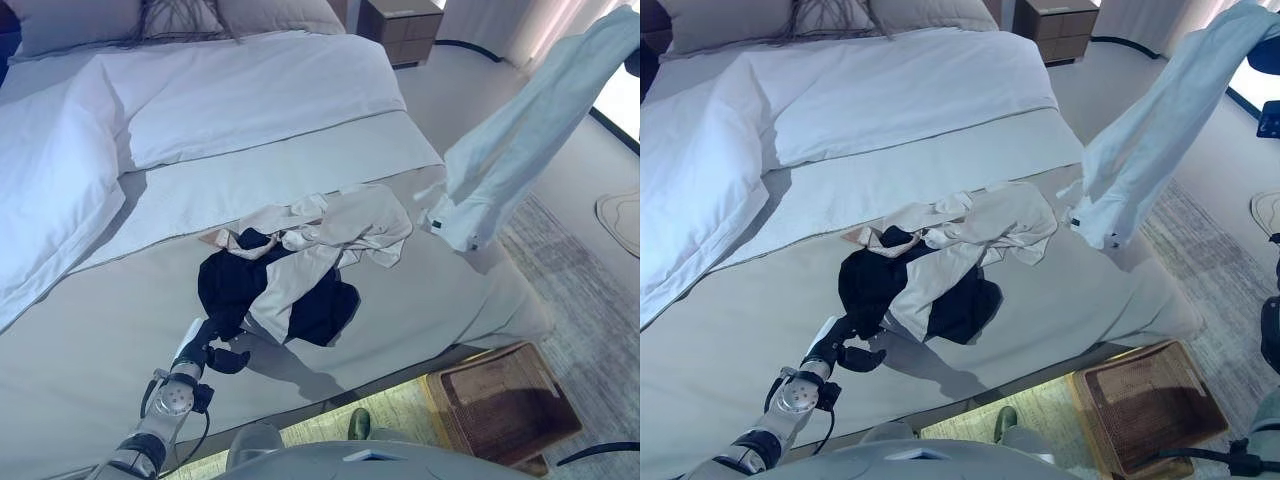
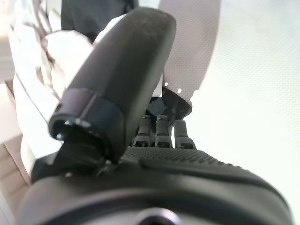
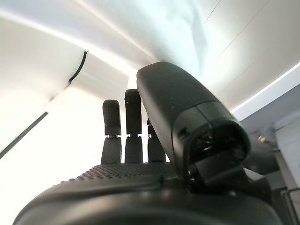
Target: Pick up the clothes from the bed and place them into the basket
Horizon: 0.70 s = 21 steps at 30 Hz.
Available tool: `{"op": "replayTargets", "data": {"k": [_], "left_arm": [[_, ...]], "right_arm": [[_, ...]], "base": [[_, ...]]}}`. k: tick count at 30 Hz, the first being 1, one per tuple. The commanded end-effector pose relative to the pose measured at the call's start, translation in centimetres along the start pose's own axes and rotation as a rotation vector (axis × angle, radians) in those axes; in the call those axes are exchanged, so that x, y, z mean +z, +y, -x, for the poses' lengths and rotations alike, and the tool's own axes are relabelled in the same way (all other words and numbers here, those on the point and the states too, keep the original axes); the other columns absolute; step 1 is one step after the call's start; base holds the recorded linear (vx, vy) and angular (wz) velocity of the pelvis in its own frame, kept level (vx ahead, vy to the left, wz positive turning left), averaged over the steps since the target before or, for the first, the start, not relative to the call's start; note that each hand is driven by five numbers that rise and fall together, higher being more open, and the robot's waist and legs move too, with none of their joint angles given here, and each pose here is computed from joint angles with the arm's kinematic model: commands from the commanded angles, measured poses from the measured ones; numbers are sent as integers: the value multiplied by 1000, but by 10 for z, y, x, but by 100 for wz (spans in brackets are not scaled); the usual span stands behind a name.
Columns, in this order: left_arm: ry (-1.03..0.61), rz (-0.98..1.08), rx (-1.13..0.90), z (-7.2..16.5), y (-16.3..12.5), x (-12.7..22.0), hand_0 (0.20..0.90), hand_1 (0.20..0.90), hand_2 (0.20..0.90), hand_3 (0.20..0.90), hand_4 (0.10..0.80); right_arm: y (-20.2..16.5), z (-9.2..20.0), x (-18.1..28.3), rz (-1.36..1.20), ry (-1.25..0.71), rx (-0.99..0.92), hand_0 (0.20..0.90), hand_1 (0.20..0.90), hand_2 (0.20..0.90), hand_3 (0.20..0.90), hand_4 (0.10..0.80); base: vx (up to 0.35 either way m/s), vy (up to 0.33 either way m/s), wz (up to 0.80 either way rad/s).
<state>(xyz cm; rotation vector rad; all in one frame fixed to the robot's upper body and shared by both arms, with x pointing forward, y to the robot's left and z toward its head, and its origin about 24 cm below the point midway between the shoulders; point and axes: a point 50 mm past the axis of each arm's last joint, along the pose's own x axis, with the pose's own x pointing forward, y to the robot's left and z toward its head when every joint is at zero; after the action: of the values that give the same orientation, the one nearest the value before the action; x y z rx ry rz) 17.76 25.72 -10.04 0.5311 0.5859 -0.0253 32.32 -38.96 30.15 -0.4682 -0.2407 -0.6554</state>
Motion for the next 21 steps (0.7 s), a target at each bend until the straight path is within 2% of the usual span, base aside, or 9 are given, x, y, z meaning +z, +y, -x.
{"op": "replayTargets", "data": {"k": [1,21], "left_arm": [[-104,-76,48,-5,20,15,900,900,900,900,800],[-140,-25,106,-7,34,21,900,900,900,900,800]], "right_arm": [[-64,0,55,23,-209,-212,300,300,300,200,100],[-119,26,13,42,-129,-281,300,300,300,200,100]], "base": [[-29,-12,-24],[0,-22,-19]]}}
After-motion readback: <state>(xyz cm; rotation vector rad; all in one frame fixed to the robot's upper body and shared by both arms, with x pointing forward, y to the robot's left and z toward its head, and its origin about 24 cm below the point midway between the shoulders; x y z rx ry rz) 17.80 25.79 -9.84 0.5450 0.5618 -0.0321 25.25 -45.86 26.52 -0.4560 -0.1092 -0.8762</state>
